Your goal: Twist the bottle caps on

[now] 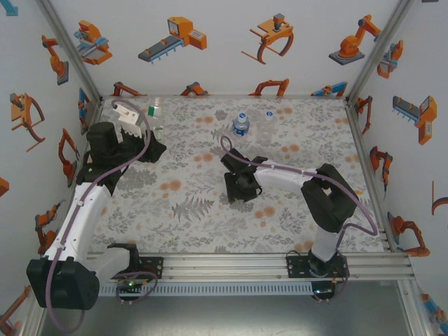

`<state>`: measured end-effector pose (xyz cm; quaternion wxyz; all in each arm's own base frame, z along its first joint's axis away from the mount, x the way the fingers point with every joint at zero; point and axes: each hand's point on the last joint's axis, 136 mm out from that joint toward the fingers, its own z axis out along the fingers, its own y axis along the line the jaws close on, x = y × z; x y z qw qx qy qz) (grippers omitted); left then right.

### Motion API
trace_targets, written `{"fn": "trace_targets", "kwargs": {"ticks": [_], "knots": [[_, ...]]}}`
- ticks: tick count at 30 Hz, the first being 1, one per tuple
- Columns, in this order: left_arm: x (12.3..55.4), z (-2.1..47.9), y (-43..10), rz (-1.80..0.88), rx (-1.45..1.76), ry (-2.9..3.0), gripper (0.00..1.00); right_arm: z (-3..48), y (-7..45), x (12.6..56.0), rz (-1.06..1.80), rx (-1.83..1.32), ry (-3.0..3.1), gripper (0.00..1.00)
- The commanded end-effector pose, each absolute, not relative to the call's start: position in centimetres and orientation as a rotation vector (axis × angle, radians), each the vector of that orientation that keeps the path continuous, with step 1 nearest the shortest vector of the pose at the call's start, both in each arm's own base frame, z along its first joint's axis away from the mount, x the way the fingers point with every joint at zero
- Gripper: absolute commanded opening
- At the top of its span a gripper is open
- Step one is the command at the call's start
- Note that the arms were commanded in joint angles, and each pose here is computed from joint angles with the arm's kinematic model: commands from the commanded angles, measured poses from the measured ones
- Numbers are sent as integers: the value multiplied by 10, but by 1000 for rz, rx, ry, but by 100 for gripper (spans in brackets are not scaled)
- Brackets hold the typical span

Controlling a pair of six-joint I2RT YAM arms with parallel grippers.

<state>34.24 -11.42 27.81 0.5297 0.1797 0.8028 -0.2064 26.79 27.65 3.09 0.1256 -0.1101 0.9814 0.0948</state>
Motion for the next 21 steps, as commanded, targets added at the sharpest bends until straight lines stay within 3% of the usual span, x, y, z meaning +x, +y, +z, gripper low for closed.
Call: {"fn": "trace_targets", "kwargs": {"ticks": [1, 4, 8, 14, 21], "knots": [[345, 287, -115, -511, 423, 1889, 2, 12, 269, 261, 247, -303, 2901, 43], [346, 285, -115, -515, 421, 1893, 2, 12, 273, 263, 305, -274, 2896, 28], [347, 284, -115, -515, 422, 1896, 2, 19, 281, 271, 416, -218, 2861, 25], [346, 282, -118, -536, 431, 1895, 2, 35, 287, 281, 756, -41, 2761, 26], [335, 283, -152, -679, 577, 1846, 2, 30, 266, 279, 1177, 302, 2636, 39]]}}
